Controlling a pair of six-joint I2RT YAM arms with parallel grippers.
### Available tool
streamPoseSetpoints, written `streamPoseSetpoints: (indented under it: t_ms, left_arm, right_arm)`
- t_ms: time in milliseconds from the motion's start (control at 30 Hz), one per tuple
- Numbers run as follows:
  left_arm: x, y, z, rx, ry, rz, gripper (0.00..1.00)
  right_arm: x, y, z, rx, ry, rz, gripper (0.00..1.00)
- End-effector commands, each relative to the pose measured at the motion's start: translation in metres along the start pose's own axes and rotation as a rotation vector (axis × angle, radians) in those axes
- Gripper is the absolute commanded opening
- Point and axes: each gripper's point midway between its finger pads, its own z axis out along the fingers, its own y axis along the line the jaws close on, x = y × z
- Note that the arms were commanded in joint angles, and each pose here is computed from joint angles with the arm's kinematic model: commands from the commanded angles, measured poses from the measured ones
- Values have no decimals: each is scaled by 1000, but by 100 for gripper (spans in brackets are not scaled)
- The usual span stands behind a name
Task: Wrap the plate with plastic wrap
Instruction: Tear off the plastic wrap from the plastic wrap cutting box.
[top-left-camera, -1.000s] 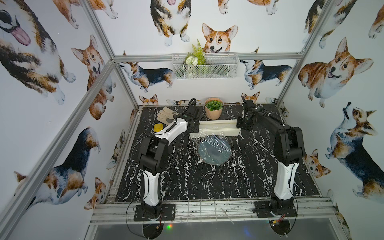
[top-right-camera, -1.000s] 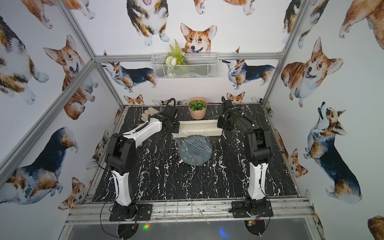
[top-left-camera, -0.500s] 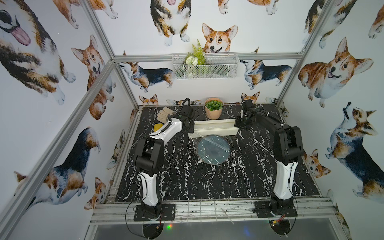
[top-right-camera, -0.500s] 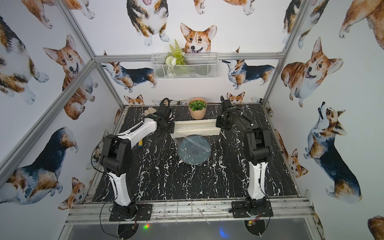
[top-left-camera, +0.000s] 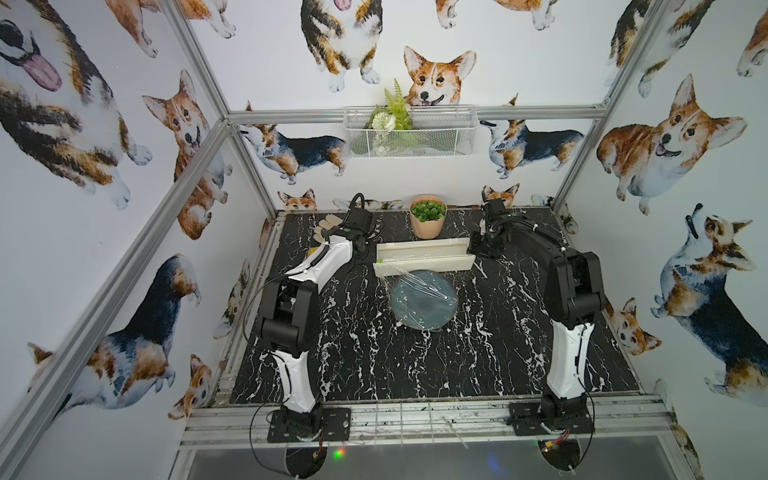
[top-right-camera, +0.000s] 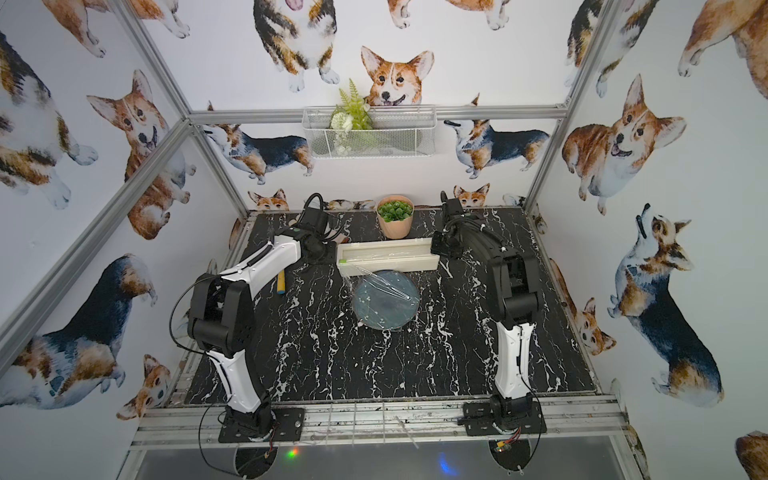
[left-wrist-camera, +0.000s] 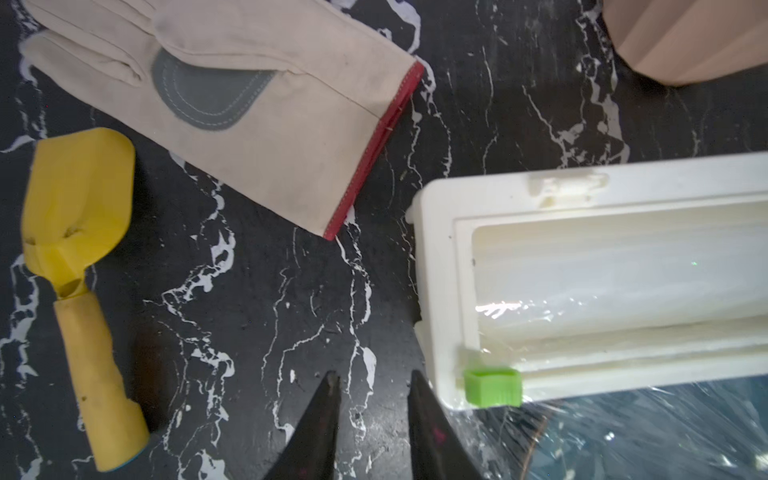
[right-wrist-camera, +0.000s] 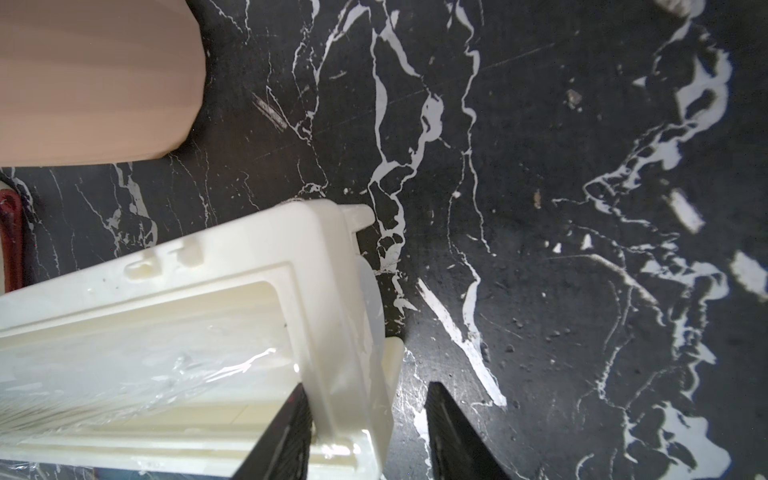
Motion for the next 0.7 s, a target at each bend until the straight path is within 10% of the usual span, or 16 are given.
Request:
streamPoseSetpoints:
  t_ms: [0,233,667]
  left_arm:
    - [10,1,6,5,34,-7,50]
    - [5,-18,0,121,-5,-84,75]
    - [-5,-38,4,275,-26,-200,76]
  right_arm:
    - [21,-36,0,165,75,-5,47]
    - [21,-29,0,130,78,3,48]
    - [21,-27,2,118,87,-3,48]
